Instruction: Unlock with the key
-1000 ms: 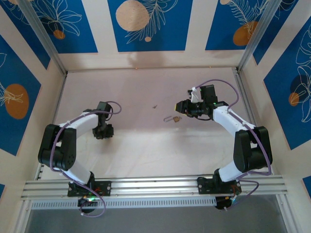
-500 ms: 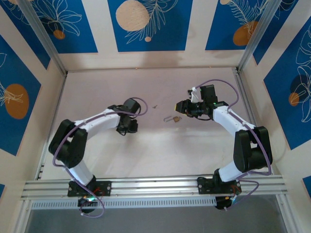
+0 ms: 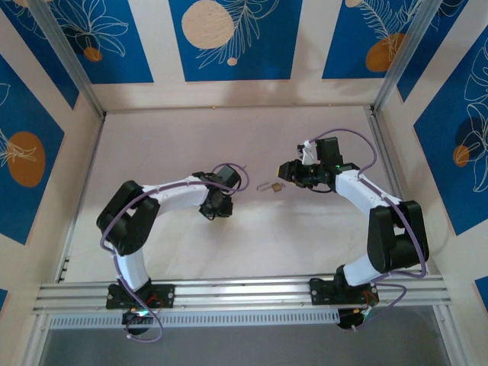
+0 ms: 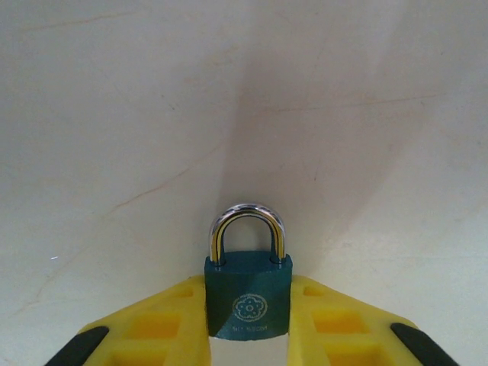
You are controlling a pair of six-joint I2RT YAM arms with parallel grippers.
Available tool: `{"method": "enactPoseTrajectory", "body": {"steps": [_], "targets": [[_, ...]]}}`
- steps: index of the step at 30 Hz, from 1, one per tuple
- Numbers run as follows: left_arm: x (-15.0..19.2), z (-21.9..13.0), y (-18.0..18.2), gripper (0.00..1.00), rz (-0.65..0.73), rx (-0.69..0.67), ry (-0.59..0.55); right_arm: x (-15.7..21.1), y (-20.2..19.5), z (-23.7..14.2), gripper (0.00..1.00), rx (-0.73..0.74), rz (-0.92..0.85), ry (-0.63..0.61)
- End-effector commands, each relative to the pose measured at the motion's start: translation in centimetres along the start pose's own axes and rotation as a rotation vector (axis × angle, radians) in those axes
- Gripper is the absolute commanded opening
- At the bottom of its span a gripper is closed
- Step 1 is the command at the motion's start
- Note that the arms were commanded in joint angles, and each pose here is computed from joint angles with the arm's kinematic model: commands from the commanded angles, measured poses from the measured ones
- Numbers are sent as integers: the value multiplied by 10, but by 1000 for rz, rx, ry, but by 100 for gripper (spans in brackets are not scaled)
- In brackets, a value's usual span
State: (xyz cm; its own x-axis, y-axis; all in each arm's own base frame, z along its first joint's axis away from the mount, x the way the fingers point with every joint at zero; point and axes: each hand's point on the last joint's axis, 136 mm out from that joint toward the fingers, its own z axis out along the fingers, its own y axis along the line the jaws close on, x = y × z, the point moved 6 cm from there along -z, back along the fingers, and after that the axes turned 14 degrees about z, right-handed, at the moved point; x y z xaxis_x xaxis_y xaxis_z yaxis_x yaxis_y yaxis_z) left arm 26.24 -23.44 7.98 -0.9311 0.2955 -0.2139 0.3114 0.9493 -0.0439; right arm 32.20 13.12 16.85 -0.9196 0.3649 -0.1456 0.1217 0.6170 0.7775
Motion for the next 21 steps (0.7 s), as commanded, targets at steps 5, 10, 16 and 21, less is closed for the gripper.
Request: {"method": "enactPoseTrajectory", "body": {"steps": [5, 10, 16, 21], "targets": [[-4, 14, -13, 30, -10, 44, 38, -1, 3, -4, 39, 2, -3, -14], [-9, 7, -15, 45, 8, 55, 9, -3, 4, -4, 40, 14, 2, -16], [-26, -32, -12, 68, 93, 26, -60, -4, 12, 1, 40, 57, -12, -6], [-47, -81, 6, 77, 106, 66, -179, -6, 24, 24, 40, 182, -51, 17]]}}
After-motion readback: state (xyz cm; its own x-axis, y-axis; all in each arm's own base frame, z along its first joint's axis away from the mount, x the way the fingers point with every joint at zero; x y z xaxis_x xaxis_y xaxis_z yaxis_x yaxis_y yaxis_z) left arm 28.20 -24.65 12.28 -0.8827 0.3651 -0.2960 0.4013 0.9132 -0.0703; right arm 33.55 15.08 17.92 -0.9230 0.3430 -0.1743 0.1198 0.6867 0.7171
